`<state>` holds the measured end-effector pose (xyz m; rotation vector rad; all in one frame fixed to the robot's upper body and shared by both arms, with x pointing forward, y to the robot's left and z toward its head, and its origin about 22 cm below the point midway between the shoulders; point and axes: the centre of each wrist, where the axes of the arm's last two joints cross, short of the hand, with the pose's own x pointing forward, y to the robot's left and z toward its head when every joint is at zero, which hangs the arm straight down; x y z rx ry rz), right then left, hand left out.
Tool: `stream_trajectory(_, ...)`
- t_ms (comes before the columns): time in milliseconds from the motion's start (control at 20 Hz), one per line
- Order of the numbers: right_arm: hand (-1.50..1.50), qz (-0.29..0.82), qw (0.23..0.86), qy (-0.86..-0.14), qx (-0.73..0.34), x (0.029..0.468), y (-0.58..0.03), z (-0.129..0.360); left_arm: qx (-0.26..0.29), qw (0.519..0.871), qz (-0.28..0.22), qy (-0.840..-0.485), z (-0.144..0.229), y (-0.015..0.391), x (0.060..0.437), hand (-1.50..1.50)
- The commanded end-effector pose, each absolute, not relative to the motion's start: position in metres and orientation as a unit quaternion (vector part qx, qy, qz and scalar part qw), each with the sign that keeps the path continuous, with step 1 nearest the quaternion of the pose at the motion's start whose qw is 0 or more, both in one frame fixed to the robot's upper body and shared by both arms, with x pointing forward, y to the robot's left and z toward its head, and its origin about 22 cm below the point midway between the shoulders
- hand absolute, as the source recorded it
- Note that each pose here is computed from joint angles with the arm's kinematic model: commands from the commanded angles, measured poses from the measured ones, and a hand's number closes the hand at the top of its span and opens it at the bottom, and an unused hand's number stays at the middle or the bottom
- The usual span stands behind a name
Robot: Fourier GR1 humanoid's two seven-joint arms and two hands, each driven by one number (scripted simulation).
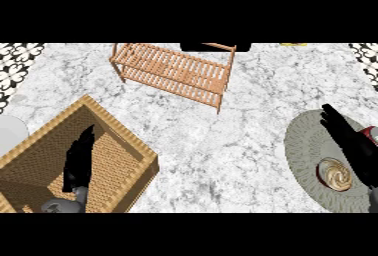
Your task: Pick the cupcake from the placemat and place it in the tiered shelf
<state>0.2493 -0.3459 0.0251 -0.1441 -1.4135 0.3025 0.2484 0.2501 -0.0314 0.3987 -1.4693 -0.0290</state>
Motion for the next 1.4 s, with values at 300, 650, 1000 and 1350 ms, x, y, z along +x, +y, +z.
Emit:
stream_trajectory(300,1.50,0.120,0.661,-0.724,-0.158,0.283,-0.387,0.084,0.105,0.696,0.003,-0.710,0.035,0.236,0.257,0.00)
stream_trajectory(650,-1.50,0.093,0.627,-0.762,0.132,0.267,-0.419,0.074,0.111,0.690,0.021,-0.715,0.060,0.252,0.255,0.00)
stream_trajectory(1000,-1.50,0.370,0.628,-0.680,0.074,0.258,-0.441,0.164,0.120,0.690,0.026,-0.714,0.064,0.270,0.260,0.00)
stream_trajectory(1350,-1.50,0.535,0.573,-0.612,-0.106,0.253,-0.402,0.214,0.120,0.693,0.020,-0.710,0.064,0.279,0.252,0.00)
